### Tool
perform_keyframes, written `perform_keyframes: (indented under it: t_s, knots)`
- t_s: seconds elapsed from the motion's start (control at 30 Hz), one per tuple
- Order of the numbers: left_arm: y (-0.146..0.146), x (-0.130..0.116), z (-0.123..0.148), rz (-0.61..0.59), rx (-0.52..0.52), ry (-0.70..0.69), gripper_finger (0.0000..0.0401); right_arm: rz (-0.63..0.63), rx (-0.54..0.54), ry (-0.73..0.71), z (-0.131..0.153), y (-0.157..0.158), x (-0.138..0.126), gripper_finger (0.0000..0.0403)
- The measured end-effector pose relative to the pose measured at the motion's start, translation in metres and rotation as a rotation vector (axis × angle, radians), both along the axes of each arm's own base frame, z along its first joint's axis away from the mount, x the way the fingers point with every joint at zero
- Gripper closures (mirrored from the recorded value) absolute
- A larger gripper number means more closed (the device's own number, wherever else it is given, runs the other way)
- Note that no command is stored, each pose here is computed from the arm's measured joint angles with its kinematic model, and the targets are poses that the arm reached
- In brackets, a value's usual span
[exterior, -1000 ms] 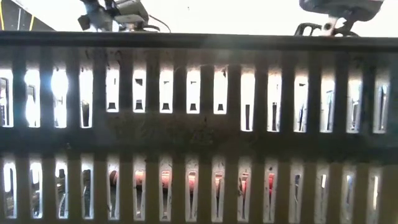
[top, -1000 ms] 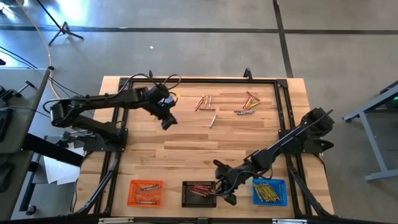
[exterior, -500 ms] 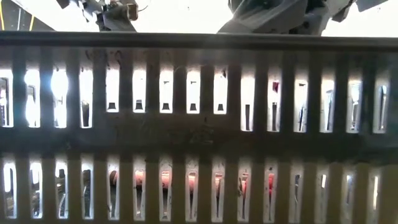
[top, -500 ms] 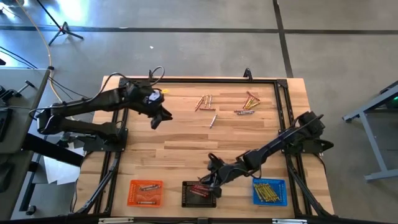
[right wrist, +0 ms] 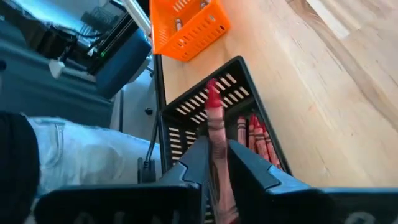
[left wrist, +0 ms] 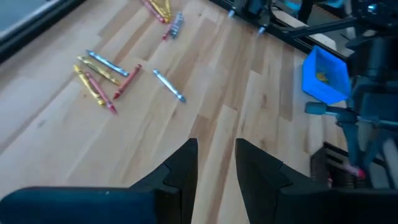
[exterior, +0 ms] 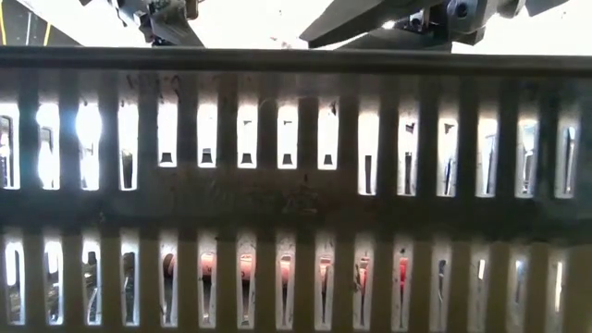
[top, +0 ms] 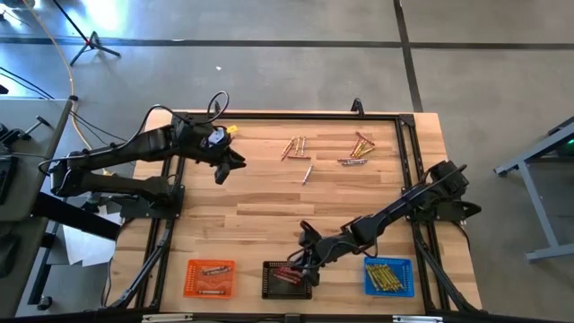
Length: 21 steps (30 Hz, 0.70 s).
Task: Sort crayons
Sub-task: Put the red crayon into the black bin
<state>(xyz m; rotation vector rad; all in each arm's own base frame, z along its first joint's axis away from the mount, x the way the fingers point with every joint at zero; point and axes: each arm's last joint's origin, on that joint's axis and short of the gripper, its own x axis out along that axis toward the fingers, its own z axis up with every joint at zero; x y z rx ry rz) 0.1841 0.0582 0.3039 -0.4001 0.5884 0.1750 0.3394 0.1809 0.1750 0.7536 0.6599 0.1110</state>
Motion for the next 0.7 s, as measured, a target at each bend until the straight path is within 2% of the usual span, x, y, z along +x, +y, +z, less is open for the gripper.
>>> perform_keyframes:
  t_s: [0.27,0.4,0.53,0.7]
  knots:
    - [0.000,0.000,0.000,0.011,0.004,0.002,0.0307,-0.028,0.077,0.004,0.002,0.001,0.001,0.0306]
    - [0.000,0.000,0.000,0.024,-0.016,0.004,0.0307,-0.026,0.115,-0.089,0.015,-0.006,0.008,0.0292]
    - [0.000,0.000,0.000,0.023,-0.014,0.005,0.0307,-0.067,0.148,-0.151,0.041,-0.036,0.013,0.0293]
    - [0.006,-0.001,-0.005,0.053,0.039,0.058,0.0307,-0.078,0.139,-0.043,0.064,-0.088,0.006,0.0304]
